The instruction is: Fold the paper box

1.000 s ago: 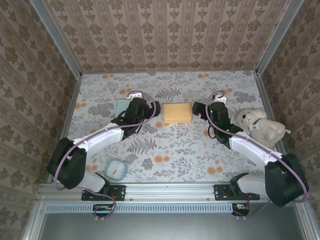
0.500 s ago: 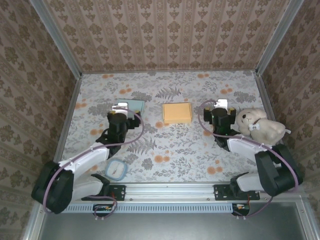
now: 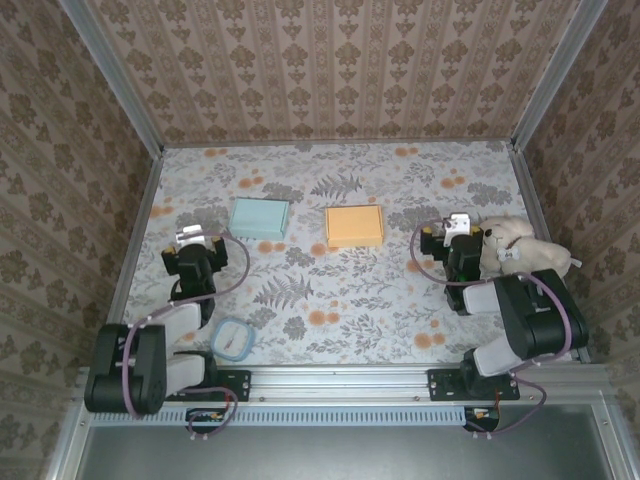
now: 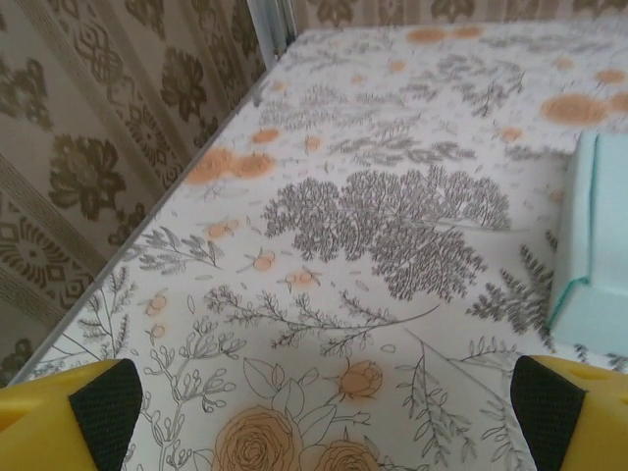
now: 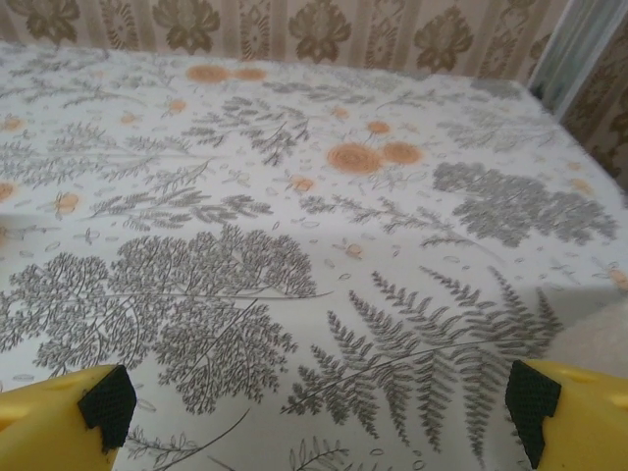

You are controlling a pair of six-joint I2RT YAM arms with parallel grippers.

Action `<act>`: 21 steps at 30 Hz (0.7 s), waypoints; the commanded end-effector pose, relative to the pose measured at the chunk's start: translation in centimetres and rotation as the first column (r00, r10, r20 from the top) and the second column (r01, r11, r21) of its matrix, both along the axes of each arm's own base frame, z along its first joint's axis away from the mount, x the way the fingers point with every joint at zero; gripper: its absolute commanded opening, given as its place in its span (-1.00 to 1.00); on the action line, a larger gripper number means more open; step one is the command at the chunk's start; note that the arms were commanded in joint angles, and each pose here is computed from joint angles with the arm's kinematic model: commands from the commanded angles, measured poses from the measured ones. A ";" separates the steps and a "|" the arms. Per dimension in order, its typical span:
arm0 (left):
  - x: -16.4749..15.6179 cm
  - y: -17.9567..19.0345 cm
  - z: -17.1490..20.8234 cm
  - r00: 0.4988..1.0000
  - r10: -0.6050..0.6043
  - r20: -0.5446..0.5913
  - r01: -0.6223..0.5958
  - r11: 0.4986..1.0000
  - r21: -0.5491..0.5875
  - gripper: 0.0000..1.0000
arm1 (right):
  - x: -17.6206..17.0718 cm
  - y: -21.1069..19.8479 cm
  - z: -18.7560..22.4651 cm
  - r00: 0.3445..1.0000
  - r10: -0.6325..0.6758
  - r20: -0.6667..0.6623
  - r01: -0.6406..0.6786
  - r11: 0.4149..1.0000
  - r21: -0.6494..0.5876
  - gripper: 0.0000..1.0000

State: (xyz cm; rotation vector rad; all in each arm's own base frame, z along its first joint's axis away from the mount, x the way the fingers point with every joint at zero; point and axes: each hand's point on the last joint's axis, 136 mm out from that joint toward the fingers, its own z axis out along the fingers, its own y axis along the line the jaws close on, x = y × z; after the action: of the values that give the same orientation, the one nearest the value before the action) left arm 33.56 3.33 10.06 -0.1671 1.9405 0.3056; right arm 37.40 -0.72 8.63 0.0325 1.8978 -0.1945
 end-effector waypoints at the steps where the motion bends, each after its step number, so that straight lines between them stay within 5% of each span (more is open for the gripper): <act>1: 1.9 -0.8 3.2 0.984 -0.079 0.160 0.081 0.997 -0.008 1.00 | 0.6 2.0 1.9 0.990 0.110 0.083 -0.114 0.992 0.051 1.00; 6: 2.9 -0.2 1.2 0.969 -0.122 0.214 0.138 0.988 -0.063 1.00 | 1.7 0.7 1.5 0.999 0.024 0.039 -0.026 0.998 0.057 1.00; 14: 6.1 -2.4 -0.6 0.979 -0.200 0.024 0.201 0.979 -0.029 1.00 | 2.4 0.2 1.3 1.000 0.029 -0.001 -0.029 0.994 0.101 1.00; 21: 6.1 -2.7 -0.5 0.979 -0.200 0.023 0.200 0.980 0.002 1.00 | 2.5 0.1 1.3 0.999 0.036 -0.004 -0.035 0.994 0.108 1.00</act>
State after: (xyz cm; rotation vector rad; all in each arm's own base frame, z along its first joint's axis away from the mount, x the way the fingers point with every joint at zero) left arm 40.02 0.49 10.25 -0.0001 1.8863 0.1317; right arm 39.43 -0.78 9.54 0.0626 1.9155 -0.1021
